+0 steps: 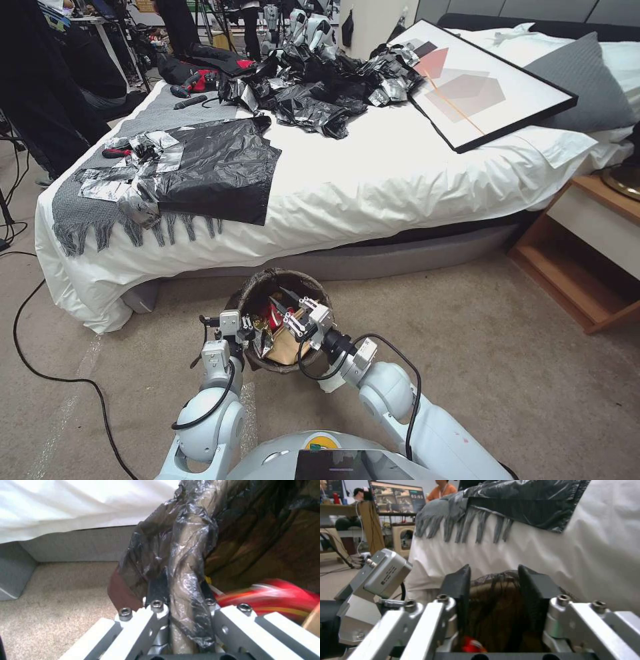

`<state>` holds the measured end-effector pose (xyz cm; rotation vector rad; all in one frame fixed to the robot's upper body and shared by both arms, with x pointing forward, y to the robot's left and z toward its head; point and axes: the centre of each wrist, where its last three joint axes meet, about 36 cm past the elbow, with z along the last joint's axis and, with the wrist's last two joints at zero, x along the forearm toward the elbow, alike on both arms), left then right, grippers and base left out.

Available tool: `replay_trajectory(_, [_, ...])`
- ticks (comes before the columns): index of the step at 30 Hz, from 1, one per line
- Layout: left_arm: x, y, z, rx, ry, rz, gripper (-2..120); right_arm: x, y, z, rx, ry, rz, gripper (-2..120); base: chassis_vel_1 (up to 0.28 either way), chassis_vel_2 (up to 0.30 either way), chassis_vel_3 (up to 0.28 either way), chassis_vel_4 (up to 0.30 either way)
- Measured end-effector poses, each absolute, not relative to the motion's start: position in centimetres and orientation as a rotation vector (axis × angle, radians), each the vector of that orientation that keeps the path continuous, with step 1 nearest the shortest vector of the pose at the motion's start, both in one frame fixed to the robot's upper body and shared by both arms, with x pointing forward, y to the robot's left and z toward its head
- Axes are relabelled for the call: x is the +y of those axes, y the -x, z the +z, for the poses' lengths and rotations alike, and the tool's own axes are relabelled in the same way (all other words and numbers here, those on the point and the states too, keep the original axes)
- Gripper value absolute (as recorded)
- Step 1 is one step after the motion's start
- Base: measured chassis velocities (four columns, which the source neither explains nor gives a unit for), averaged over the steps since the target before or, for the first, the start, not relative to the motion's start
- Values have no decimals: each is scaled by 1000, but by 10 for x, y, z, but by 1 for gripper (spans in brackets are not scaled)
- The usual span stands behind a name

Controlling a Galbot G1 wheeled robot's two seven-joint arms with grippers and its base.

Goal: Pick up the trash bin, then pick up the garbage from the floor and place it into the trash bin.

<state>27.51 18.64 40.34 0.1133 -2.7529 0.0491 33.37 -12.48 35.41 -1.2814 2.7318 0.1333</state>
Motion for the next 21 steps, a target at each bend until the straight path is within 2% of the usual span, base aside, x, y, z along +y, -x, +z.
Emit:
replay_trajectory(2, [186, -275, 403, -2752, -112, 49, 3, -125, -332, 353, 2735, 1283, 133, 47, 0, 0, 0, 0])
replay_trajectory(3, [186, -275, 403, -2752, -112, 49, 3, -125, -332, 353, 2735, 1283, 133, 47, 0, 0, 0, 0])
replay_trajectory(6, [186, -275, 402, -2750, -112, 49, 3, -125, -332, 353, 2737, 1282, 132, 60, 0, 0, 0, 0])
replay_trajectory(7, [186, -275, 402, -2750, -112, 49, 3, -125, -332, 353, 2737, 1282, 132, 60, 0, 0, 0, 0])
replay_trajectory(9, [186, -275, 402, -2750, -113, 50, 3, -125, -331, 353, 2737, 1281, 128, 75, 0, 0, 0, 0])
replay_trajectory(10, [186, -275, 402, -2750, -113, 50, 3, -125, -331, 353, 2737, 1281, 128, 75, 0, 0, 0, 0])
replay_trajectory(13, [185, -275, 402, -2749, -114, 52, 3, -126, -330, 353, 2737, 1278, 125, 90, 0, 0, 0, 0])
replay_trajectory(14, [185, -275, 402, -2749, -114, 52, 3, -126, -330, 353, 2737, 1278, 125, 90, 0, 0, 0, 0])
replay_trajectory(16, [186, -275, 402, -2749, -115, 52, 3, -128, -331, 358, 2728, 1263, 117, 98, 0, 0, 0, 0])
replay_trajectory(21, [187, -276, 401, -2747, -118, 51, 3, -130, -331, 374, 2696, 1213, 93, 100, 0, 0, 0, 0])
